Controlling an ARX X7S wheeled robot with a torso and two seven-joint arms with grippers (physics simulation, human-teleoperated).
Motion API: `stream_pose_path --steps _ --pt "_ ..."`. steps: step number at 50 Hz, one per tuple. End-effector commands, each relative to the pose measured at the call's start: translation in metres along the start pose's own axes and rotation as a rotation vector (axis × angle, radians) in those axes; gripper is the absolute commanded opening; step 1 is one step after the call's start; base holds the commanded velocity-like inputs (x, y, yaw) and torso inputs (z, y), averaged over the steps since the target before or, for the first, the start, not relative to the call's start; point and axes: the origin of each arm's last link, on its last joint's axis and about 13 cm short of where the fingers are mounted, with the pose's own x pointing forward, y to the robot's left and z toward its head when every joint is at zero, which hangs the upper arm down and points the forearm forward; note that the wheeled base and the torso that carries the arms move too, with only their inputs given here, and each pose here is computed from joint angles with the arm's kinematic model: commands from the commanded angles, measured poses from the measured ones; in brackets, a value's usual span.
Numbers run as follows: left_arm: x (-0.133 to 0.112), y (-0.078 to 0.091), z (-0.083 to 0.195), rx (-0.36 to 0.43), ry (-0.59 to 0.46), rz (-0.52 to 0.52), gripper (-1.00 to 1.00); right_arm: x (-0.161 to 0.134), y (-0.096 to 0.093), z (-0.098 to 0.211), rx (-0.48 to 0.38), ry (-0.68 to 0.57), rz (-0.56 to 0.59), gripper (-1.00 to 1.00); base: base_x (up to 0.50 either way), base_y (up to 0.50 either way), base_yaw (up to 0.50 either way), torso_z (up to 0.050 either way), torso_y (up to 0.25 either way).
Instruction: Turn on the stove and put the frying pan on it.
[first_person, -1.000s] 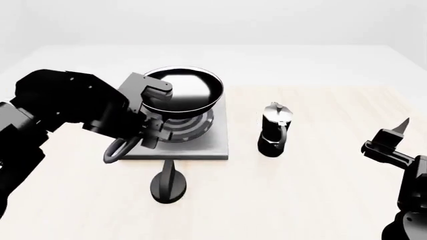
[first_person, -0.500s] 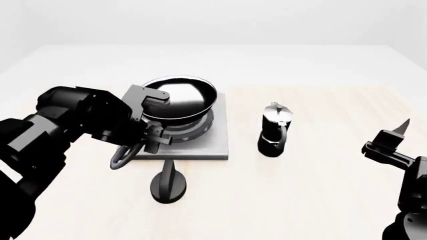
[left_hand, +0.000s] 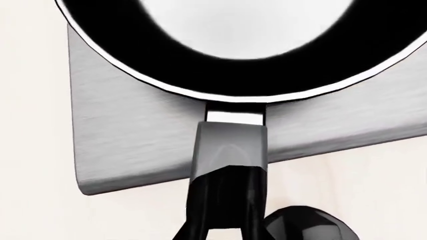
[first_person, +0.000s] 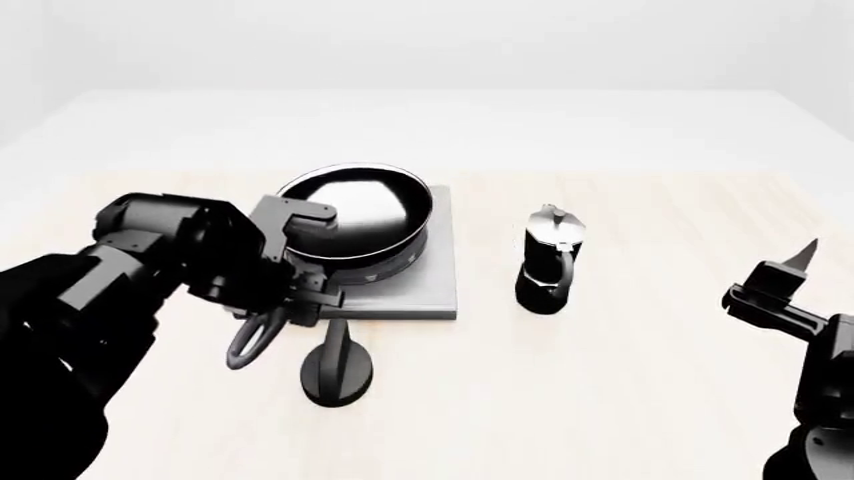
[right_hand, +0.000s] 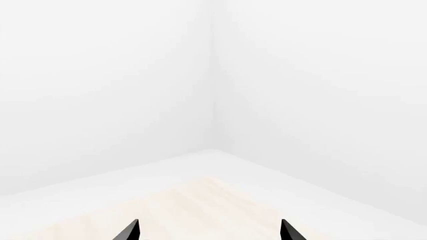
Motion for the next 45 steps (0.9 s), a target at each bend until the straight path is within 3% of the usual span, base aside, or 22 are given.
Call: stream_pose_path --steps 1,3,4,12,18,24,27,33,40,42,45 --pt "0.005 0.001 -0.002 -0.011 0.019 -0.002 -1.0 0.003 -0.002 -0.002 0.02 0.005 -0.003 1.0 0.0 0.0 0.0 0.0 0.0" --pt "0.004 0.001 -0.001 -0.017 0.023 -0.009 -1.0 0.004 -0.002 -0.001 0.021 0.004 -0.003 1.0 0.0 0.0 0.0 0.0 0.0" --pt "0.002 0.001 0.0 -0.017 0.022 -0.007 1.0 0.004 -0.002 -0.001 0.021 0.003 -0.003 1.0 0.0 0.0 0.0 0.0 0.0" --pt "-0.018 0.005 0.007 -0.028 -0.035 -0.043 1.0 0.004 -0.001 0.001 0.022 0.0 -0.001 1.0 0.0 0.0 0.0 0.0 0.0" --pt "-0.049 0.002 0.015 0.009 -0.109 -0.095 1.0 0.003 0.0 0.0 0.019 0.003 0.003 1.0 0.0 0.0 0.0 0.0 0.0" --pt "-0.099 0.001 0.023 0.036 -0.203 -0.112 1.0 0.003 0.0 0.0 0.018 0.004 0.005 1.0 0.0 0.0 0.0 0.002 0.0" --pt "-0.138 0.0 0.021 0.066 -0.247 -0.143 1.0 0.003 0.001 0.001 0.019 0.003 0.01 1.0 0.0 0.0 0.0 0.0 0.0" --pt "-0.187 0.003 0.013 0.085 -0.318 -0.103 1.0 0.002 0.004 0.002 0.02 -0.001 0.019 1.0 0.0 0.0 0.0 0.0 0.0" --pt "-0.22 -0.01 -0.01 0.141 -0.467 -0.125 1.0 0.001 0.006 0.004 0.022 -0.005 0.03 1.0 0.0 0.0 0.0 0.0 0.0" --pt "-0.221 -0.025 -0.04 0.151 -0.611 -0.223 1.0 0.0 0.005 0.003 0.027 -0.003 0.039 1.0 0.0 0.0 0.0 0.0 0.0" --pt "-0.213 -0.038 -0.072 0.17 -0.741 -0.277 1.0 0.0 0.008 0.005 0.029 -0.007 0.062 1.0 0.0 0.0 0.0 0.0 0.0"
